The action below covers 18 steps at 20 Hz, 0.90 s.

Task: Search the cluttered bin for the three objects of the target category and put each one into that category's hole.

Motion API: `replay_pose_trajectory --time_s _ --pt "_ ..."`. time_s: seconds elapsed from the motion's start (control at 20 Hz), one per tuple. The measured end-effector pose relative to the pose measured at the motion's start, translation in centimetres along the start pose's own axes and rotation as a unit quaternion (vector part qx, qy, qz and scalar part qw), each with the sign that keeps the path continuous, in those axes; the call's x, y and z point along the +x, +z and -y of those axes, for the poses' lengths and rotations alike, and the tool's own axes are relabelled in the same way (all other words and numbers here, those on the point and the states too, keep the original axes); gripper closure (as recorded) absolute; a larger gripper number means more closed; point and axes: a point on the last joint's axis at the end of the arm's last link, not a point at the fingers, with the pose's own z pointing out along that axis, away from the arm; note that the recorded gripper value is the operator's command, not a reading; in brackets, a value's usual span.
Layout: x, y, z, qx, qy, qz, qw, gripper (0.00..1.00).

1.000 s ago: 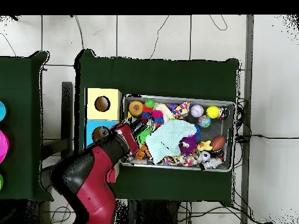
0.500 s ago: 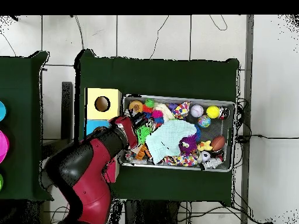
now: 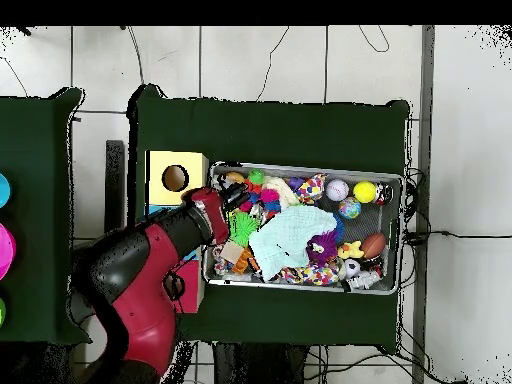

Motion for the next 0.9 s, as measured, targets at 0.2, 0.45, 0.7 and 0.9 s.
replay_pose_trajectory --time_s 0.2,0.45,0.7,0.9 --pt "1.0 0.1 0.0 0.007 0.000 0.005 1.0000 1.00" --pt "2.4 0.0 -0.1 0.016 0.001 0.005 0.9999 1.00" --pt "3.9 -0.5 -0.4 0.023 0.004 0.006 0.9997 1.00" --pt "5.0 -1.3 -1.0 0.024 0.010 0.004 0.9997 1.00"
